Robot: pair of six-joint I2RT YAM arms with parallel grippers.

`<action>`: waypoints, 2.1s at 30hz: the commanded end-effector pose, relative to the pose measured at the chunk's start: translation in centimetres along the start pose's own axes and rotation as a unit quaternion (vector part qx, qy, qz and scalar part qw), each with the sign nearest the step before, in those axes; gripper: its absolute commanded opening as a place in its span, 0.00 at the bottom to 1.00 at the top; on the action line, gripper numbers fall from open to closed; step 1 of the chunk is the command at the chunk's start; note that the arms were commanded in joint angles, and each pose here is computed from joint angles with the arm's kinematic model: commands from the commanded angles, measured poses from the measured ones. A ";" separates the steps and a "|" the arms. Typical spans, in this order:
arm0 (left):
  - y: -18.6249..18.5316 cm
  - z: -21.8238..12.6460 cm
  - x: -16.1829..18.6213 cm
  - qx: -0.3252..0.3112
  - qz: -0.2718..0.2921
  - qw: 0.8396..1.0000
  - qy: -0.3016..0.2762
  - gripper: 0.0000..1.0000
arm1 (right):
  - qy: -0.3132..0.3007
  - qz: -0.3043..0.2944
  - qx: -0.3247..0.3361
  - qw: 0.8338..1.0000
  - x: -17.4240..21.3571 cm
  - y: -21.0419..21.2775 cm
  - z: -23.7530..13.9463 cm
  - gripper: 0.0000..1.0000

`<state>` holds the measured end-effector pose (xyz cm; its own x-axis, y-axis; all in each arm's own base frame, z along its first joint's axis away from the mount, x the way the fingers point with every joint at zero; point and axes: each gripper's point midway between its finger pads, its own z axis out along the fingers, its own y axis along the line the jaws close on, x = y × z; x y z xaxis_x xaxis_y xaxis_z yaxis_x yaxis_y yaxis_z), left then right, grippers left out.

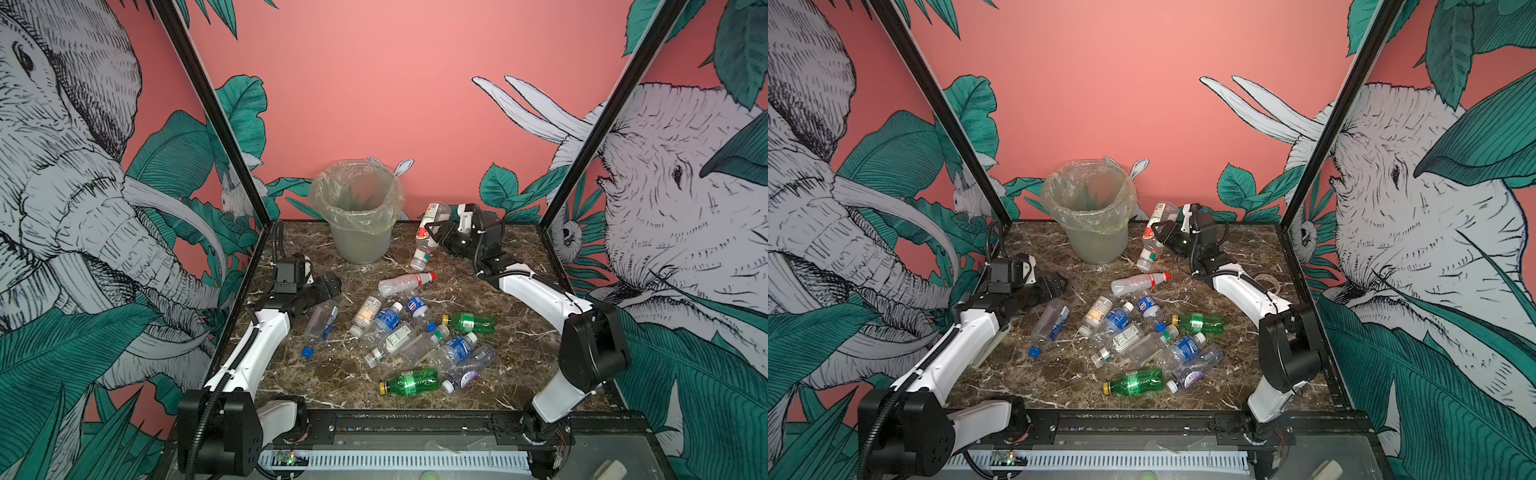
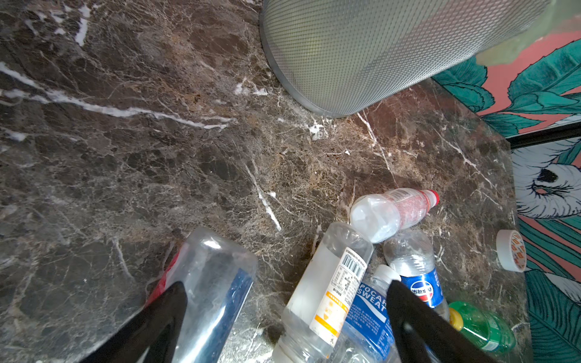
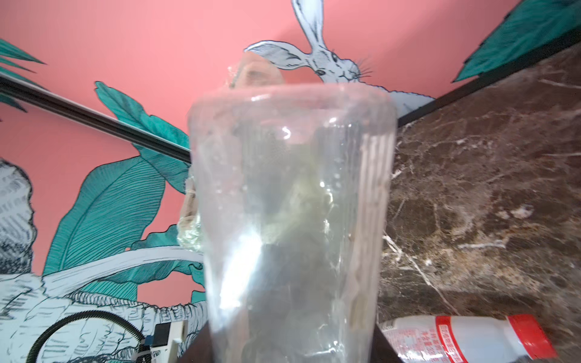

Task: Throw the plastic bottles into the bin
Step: 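Lift the clear bottle with the right gripper and carry it over the wastebasket, then open the right gripper to drop the bottle into the wastebasket, then withdraw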

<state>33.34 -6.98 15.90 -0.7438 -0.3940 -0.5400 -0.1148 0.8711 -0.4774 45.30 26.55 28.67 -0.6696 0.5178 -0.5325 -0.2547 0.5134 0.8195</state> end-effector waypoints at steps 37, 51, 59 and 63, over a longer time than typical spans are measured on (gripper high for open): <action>-1.2 -1.0 0.6 0.035 -0.022 0.999 0.008 0.99 | -0.167 -0.227 -0.133 0.950 -8.7 19.7 11.9 0.76; -1.4 -2.3 -0.3 0.034 -0.013 0.999 -0.013 0.99 | -0.168 -0.277 -0.211 0.922 -9.6 26.8 3.3 0.99; -2.0 -3.7 -1.0 0.034 0.001 0.999 -0.028 0.99 | -0.175 -0.292 -0.195 0.920 -8.8 26.9 -3.7 0.99; -1.9 -4.2 -0.6 0.029 0.006 0.999 -0.019 0.99 | -0.160 -0.294 -0.161 0.928 -7.7 24.0 -5.3 0.99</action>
<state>31.95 -7.56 19.04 -0.7228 -0.4061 -0.5592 -0.0678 0.8469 -0.5274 38.80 30.80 58.40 -0.0697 0.4830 -0.8728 -0.7783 0.5210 0.3504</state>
